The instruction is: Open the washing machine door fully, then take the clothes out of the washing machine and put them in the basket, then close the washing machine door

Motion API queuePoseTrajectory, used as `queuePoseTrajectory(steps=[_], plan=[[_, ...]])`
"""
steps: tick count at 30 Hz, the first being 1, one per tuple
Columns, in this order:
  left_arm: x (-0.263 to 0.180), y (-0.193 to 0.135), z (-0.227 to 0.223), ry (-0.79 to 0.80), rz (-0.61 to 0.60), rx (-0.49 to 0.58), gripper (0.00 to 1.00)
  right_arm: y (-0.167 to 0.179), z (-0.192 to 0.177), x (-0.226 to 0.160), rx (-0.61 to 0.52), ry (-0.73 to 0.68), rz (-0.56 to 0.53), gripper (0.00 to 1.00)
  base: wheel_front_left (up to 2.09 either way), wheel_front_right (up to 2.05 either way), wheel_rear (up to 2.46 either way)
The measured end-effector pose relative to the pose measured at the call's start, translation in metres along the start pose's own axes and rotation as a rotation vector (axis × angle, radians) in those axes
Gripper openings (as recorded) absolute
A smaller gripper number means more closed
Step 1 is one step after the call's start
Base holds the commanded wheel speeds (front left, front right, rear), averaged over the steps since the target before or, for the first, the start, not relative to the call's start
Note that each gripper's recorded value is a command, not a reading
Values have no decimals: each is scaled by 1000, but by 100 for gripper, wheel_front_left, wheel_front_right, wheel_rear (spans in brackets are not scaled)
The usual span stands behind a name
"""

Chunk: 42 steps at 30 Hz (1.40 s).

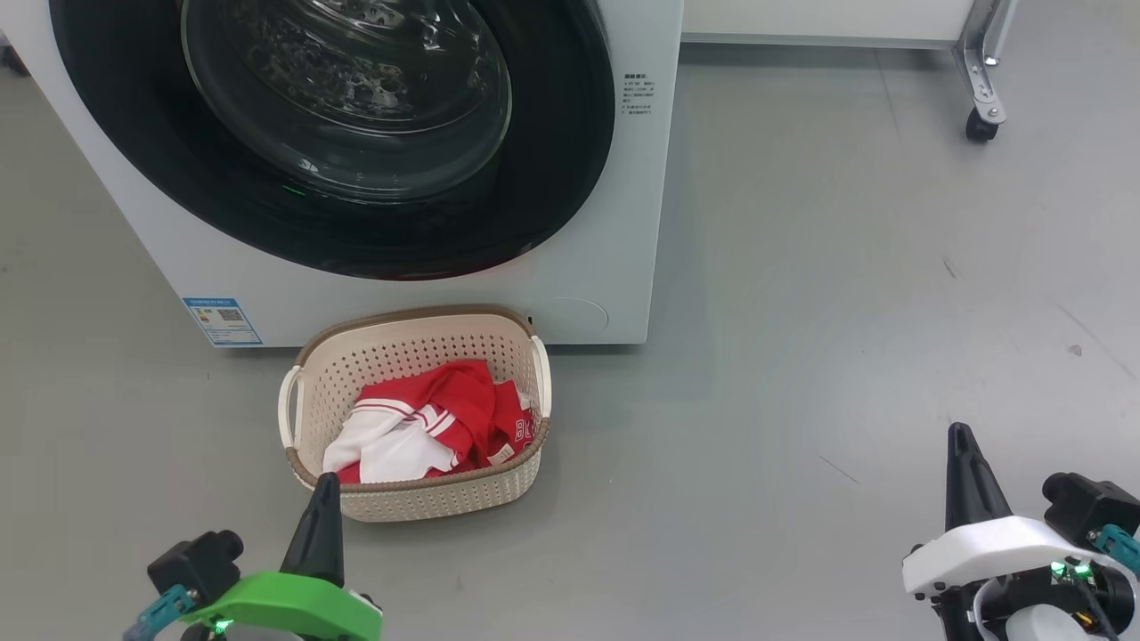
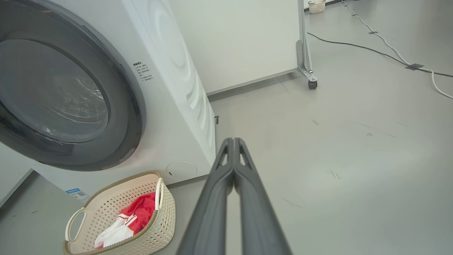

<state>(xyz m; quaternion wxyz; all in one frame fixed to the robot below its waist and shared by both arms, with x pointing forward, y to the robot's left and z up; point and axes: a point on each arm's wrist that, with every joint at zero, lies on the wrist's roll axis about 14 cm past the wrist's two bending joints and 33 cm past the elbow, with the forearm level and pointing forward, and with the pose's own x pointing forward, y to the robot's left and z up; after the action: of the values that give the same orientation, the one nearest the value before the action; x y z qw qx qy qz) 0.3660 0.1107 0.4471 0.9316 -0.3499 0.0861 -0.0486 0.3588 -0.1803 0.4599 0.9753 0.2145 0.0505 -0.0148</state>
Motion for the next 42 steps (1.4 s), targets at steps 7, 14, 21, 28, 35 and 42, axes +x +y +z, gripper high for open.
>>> queuePoseTrajectory(steps=[7, 14, 21, 28, 35, 42], plan=[[0, 5, 5, -6, 23, -84, 0, -5, 0, 1, 105, 14, -24, 0, 0, 0, 0], [1, 9, 11, -14, 40, -154, 0, -9, -1, 1, 192, 24, -44, 0, 0, 0, 0], [1, 12, 15, -21, 51, -216, 0, -11, 2, 3, 272, 23, -53, 0, 0, 0, 0], [0, 17, 20, -26, 65, -283, 0, -12, 3, 5, 369, 26, -58, 0, 0, 0, 0], [0, 22, 25, -36, 76, -353, 0, -15, 4, 5, 460, 28, -71, 0, 0, 0, 0], [-1, 24, 30, -43, 77, -423, 0, -15, 5, 6, 556, 30, -71, 0, 0, 0, 0]])
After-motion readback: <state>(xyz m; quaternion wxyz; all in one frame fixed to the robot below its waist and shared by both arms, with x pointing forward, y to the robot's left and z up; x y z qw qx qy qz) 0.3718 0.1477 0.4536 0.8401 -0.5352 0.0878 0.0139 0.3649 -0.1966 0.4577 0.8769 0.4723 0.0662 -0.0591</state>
